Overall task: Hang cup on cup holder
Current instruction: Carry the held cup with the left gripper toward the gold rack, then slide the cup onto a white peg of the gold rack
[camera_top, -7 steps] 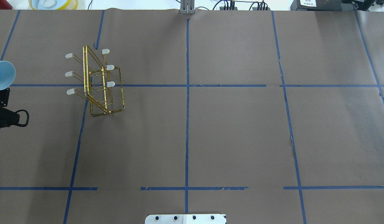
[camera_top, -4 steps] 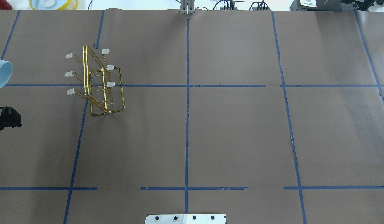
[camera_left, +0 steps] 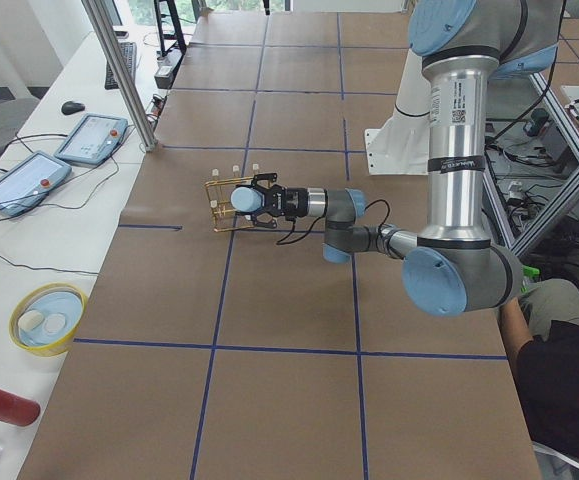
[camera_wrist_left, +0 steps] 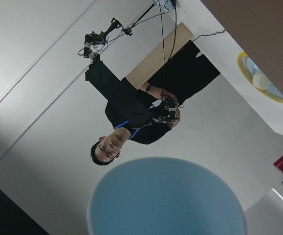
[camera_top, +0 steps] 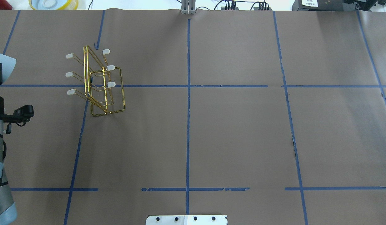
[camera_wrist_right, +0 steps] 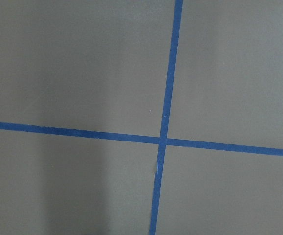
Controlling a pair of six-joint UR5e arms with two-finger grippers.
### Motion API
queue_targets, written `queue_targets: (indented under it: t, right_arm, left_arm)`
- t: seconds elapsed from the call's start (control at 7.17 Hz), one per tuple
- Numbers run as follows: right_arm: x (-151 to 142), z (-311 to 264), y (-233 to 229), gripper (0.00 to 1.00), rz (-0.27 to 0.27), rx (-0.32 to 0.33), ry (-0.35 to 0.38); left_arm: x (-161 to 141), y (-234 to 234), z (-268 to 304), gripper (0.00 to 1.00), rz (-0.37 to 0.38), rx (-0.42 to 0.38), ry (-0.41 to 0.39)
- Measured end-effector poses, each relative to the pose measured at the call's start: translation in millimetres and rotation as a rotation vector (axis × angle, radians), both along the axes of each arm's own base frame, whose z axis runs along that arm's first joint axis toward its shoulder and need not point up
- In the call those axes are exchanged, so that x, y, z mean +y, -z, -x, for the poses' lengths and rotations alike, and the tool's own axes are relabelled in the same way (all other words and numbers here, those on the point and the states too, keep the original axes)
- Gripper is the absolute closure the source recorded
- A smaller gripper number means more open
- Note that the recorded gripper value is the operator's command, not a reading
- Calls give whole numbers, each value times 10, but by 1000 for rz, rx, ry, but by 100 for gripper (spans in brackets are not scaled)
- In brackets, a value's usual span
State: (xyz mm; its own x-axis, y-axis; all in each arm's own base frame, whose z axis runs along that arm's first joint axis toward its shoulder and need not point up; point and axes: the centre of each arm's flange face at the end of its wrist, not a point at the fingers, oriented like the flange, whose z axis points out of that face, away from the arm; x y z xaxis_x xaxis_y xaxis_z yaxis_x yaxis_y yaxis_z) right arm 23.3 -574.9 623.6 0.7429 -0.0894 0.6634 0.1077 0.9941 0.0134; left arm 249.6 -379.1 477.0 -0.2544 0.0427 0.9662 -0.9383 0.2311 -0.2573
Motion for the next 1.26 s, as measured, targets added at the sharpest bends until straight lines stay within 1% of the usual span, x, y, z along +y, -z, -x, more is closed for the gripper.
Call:
queue_targets:
  t: [0.14,0.28,0.42,0.56,0.84,1.12,1.26]
  right_arm:
    - [0,0,0,0,0,0,0]
    - [0,0,-1,0,0,0,0]
    - [0,0,-1,0,0,0,0]
    - [0,0,-1,0,0,0,0]
    - [0,0,0,0,0,0,0]
    - [0,0,0,0,0,0,0]
    - [0,0,0,0,0,0,0]
  left_arm:
    - [-66,32,-151,100,23,-90,18]
    - [-109,38,-297,100,42,-153,31]
    - [-90,-7,-423,100,58,-190,45]
    - [-5,-60,-561,100,71,-213,53]
    - [154,62,-890,100,87,-254,57]
    - [275,220,-1181,100,92,-270,42]
    - [280,266,-1295,100,91,-269,38]
